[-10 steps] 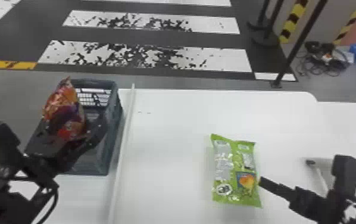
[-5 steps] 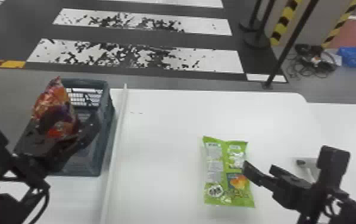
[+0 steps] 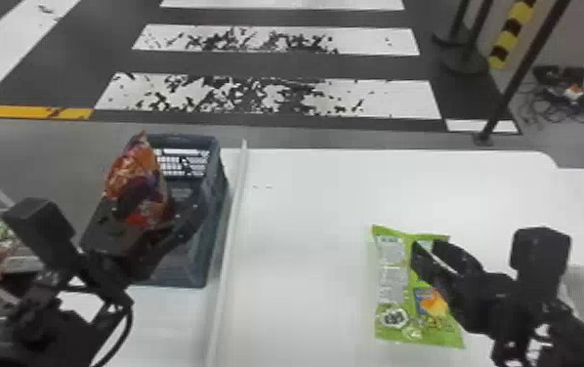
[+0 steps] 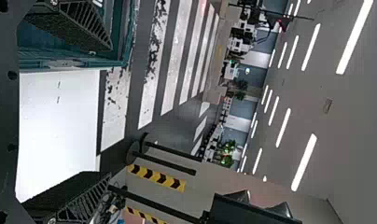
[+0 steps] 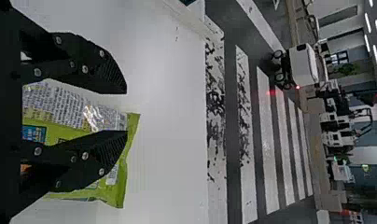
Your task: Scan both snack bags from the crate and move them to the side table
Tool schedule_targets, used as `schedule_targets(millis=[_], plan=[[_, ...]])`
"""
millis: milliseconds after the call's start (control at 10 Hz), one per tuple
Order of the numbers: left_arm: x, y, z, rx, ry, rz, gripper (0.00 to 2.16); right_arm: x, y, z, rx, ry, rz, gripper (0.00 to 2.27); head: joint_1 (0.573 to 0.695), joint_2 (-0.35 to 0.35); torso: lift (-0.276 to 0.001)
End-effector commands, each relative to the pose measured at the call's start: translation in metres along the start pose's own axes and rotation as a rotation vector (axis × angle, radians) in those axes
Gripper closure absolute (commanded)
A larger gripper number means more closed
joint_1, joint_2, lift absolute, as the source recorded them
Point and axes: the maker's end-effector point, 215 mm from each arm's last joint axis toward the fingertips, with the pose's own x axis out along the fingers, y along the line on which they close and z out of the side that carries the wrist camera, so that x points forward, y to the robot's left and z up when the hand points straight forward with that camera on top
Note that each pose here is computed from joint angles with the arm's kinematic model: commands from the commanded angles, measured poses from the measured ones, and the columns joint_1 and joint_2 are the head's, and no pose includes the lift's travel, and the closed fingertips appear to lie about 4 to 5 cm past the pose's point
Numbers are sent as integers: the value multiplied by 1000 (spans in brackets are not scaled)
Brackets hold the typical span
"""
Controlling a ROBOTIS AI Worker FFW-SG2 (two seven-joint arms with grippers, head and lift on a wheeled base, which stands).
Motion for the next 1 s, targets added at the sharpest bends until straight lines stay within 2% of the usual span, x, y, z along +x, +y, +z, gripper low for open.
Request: schedule_targets(millis=[0,400,900], plan=[[0,-1,-1,0,1,-2,36,10,0,2,-38,-39,-5,2250,695,47,-29],[-3,-3,-4,2,9,-7,36,45,-10,-41,-38,28,9,2253,695,48,-29],[-3,-3,-5,5,11,-5,36,54,-11,-66,-30,68,19,2250,695,46,-29]])
